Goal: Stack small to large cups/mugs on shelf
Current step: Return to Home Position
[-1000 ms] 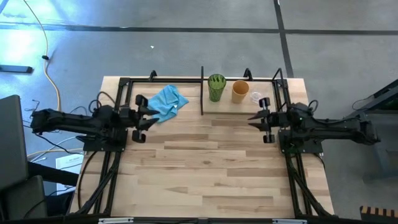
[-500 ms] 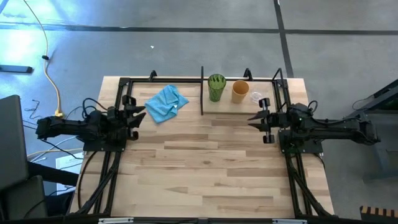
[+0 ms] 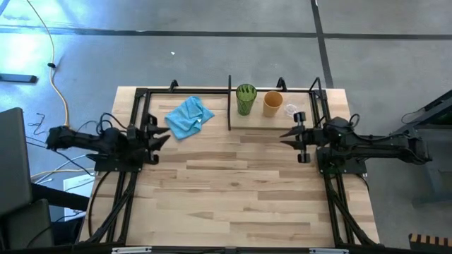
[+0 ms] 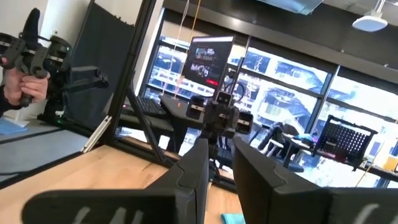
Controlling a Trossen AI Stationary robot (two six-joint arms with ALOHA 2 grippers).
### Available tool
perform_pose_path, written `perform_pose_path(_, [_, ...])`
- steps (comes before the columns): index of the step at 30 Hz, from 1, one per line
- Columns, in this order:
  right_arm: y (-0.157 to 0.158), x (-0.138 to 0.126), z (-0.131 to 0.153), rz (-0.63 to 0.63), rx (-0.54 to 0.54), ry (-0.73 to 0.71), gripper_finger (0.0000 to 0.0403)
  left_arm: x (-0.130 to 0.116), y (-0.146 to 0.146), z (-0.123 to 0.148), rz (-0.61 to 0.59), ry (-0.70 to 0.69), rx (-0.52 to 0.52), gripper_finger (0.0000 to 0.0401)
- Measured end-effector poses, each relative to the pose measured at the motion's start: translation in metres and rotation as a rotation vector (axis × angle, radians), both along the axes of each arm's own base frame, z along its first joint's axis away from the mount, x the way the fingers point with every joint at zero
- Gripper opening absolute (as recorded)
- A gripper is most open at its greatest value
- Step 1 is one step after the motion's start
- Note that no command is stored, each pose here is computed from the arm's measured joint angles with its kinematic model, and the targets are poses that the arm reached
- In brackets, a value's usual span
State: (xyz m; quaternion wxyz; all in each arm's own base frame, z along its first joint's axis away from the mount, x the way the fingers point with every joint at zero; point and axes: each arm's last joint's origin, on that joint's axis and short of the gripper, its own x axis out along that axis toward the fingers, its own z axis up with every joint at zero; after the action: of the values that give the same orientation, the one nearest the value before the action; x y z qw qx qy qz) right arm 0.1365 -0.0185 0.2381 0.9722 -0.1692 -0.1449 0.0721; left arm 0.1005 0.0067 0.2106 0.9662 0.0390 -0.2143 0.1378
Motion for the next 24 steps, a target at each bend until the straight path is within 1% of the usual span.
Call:
perform_pose_path(4, [0.000, 0.001, -0.003, -0.001, 0.001, 0.026, 0.0064, 0.003, -0.007, -0.007, -0.002, 0.086, -0.012, 0.0108])
perform_pose_path(9, [0.000, 0.001, -0.004, 0.002, 0.008, 0.041, 0.0064, 0.003, -0.016, -0.012, 0.001, 0.152, 0.011, 0.0108])
perform_pose_path(13, [0.000, 0.002, -0.007, 0.007, 0.020, 0.072, 0.0064, 0.002, -0.023, -0.018, 0.047, 0.237, 0.012, 0.0108])
perform_pose_path(15, [0.000, 0.002, -0.007, 0.007, 0.021, 0.077, 0.0064, 0.000, -0.026, -0.018, 0.030, 0.248, 0.040, 0.0108])
perform_pose_path(19, [0.000, 0.002, -0.007, 0.008, 0.022, 0.075, 0.0064, -0.005, -0.031, -0.002, -0.079, 0.227, 0.106, 0.0101])
perform_pose_path(22, [0.000, 0.001, -0.006, 0.012, 0.030, 0.067, 0.0064, -0.009, -0.031, 0.011, -0.096, 0.243, 0.142, 0.0087])
perform_pose_path(24, [0.000, 0.001, -0.006, 0.021, 0.044, 0.071, 0.0064, -0.014, -0.031, 0.021, -0.107, 0.230, 0.172, 0.0078])
